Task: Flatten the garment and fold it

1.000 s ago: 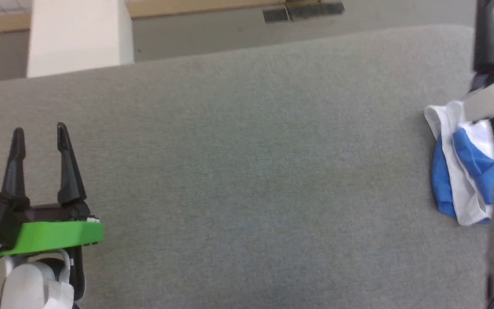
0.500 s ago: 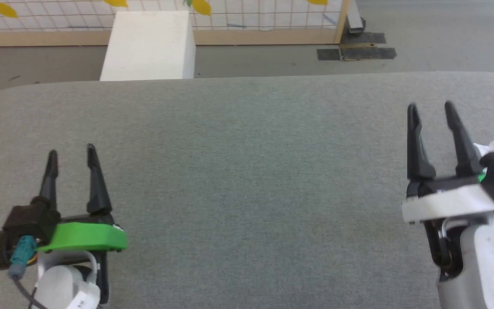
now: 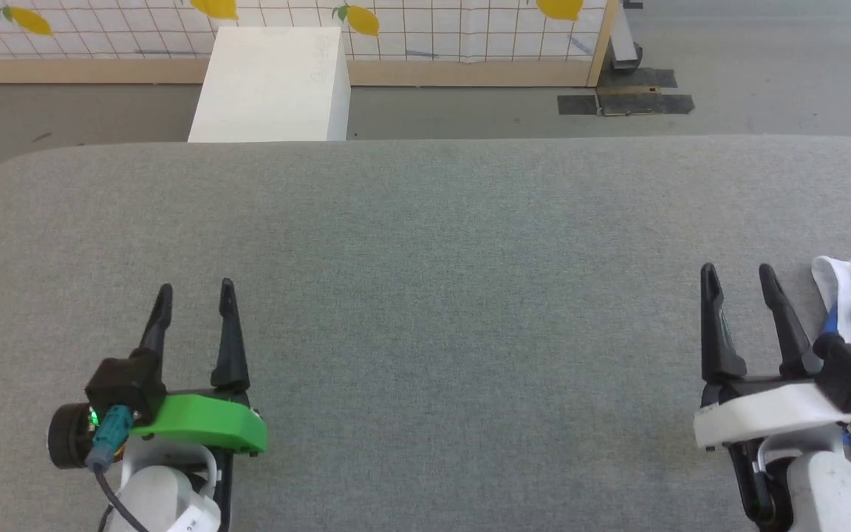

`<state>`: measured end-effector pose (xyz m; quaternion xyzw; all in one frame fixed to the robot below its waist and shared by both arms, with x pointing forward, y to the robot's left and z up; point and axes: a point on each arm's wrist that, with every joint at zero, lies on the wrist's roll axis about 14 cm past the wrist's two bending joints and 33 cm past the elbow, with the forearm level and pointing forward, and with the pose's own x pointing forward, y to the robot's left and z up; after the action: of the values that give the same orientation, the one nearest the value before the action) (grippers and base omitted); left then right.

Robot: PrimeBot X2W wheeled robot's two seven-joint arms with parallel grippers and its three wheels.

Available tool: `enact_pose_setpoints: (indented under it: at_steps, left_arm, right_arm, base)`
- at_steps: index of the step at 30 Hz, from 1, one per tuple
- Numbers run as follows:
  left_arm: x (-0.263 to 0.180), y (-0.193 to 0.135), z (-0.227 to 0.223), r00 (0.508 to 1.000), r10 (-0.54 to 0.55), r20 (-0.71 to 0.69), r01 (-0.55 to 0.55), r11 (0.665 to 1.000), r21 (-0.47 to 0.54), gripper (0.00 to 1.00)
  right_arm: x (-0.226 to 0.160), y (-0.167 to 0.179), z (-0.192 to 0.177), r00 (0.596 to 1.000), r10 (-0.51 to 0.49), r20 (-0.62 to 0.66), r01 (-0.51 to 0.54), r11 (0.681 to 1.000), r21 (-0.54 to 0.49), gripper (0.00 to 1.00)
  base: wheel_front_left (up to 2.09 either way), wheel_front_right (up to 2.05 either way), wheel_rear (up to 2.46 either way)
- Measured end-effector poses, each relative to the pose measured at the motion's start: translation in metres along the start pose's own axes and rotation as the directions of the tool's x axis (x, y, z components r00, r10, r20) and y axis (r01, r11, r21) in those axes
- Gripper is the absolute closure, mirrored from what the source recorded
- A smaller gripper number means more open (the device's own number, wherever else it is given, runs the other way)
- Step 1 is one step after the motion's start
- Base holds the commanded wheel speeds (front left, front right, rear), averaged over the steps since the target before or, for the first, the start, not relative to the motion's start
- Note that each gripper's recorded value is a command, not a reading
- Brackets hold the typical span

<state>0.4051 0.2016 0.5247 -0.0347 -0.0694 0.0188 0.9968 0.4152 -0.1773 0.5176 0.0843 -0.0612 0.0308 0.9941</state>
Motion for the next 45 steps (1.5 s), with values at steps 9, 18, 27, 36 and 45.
enact_pose_setpoints:
  at_steps: [9,18,27,36,45]
  left_arm:
    - [-0.007,-0.009,-0.014,0.999,-0.024,-0.046,0.023,1.0,-0.009,0.0]
    - [-0.012,-0.011,-0.019,0.997,-0.028,-0.065,0.028,1.0,-0.013,1.0]
    - [-0.012,-0.013,-0.017,0.997,-0.032,-0.065,0.031,0.999,-0.013,1.0]
    - [-0.012,-0.014,-0.014,0.997,-0.036,-0.067,0.036,0.999,-0.01,1.0]
    - [-0.013,-0.015,-0.012,0.997,-0.04,-0.072,0.04,0.999,-0.002,1.0]
  right_arm:
    - [-0.017,0.002,-0.015,0.999,0.003,-0.054,-0.003,1.0,0.002,0.0]
    - [-0.018,0.008,-0.016,0.998,0.017,-0.054,-0.016,1.0,0.023,1.0]
    - [-0.018,0.008,-0.014,0.998,0.019,-0.056,-0.017,1.0,0.019,1.0]
    - [-0.018,0.01,-0.01,0.998,0.026,-0.056,-0.026,1.0,0.002,1.0]
    - [-0.018,0.011,-0.007,0.998,0.033,-0.059,-0.034,0.999,-0.012,1.0]
  base:
    - [0.0,0.0,0.0]
    - [0.0,0.0,0.0]
    - [0.0,0.0,0.0]
    - [0.0,0.0,0.0]
    - [0.0,0.0,0.0]
